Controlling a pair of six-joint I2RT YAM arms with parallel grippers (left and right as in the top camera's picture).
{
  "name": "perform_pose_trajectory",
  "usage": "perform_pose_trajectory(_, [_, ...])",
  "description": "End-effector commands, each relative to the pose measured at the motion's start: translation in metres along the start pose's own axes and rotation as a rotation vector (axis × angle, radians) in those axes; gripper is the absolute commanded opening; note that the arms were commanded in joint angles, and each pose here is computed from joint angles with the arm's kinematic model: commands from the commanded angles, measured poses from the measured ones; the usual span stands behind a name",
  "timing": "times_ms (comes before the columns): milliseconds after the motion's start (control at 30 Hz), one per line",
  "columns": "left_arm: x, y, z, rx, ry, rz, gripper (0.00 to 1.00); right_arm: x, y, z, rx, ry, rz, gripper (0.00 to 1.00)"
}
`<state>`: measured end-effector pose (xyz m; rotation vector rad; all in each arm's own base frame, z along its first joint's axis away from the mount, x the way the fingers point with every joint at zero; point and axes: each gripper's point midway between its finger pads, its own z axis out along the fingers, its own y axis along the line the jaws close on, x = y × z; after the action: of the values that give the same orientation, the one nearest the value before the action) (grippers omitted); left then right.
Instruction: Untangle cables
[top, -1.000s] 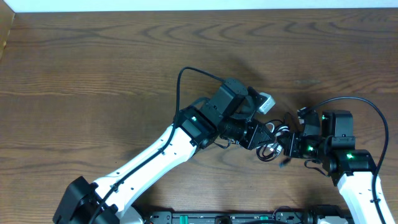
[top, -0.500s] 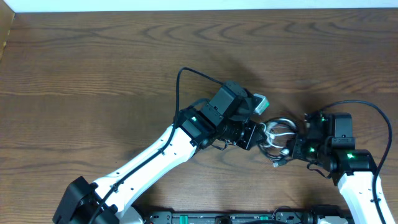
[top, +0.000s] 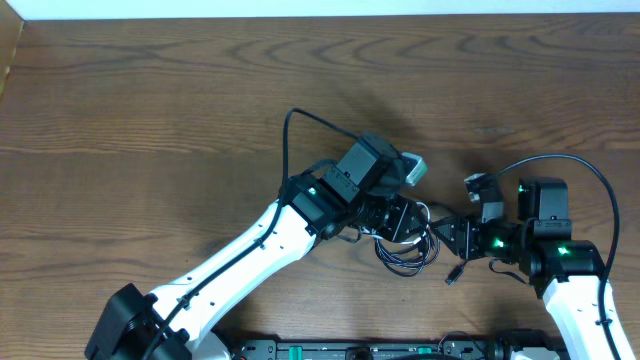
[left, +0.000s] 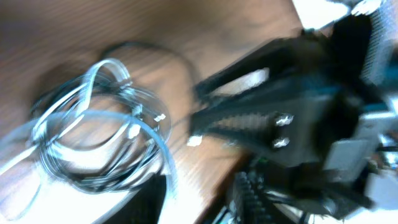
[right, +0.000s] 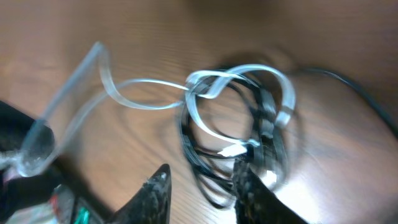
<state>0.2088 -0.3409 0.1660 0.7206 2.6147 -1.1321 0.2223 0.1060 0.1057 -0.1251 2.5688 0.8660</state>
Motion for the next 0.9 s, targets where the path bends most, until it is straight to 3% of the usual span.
perform_pose_trajectory(0, [-0.011,0.044,-0.014,-0.275,-0.075,-0.002,0.59,0.004,-0.04,-0.005,0.236,-0.006,0.13,0.3])
perform_pose_trajectory(133, [-0.006,0.071,-0.023,-0.426,-0.077,-0.02,0.67,0.012,-0.065,-0.013,0.388,-0.005,0.233,0.31])
perform_pose_trajectory(433, [-0.011,0.067,-0.014,-0.384,-0.098,-0.097,0.67,0.016,-0.082,-0.021,0.5,-0.042,0.379,0.36])
perform_pose_trajectory(533, [-0.012,0.074,-0.003,-0.386,-0.104,-0.188,0.68,0.017,-0.084,-0.022,0.509,-0.044,0.395,0.37])
perform_pose_trajectory(700, [-0.005,0.081,0.026,-0.35,-0.035,-0.294,0.77,0.019,-0.084,-0.023,0.515,-0.043,0.427,0.41])
perform_pose_trajectory(867, [-0.009,0.084,0.035,-0.376,0.008,-0.313,0.78,0.027,-0.094,-0.029,0.589,-0.048,0.502,0.42])
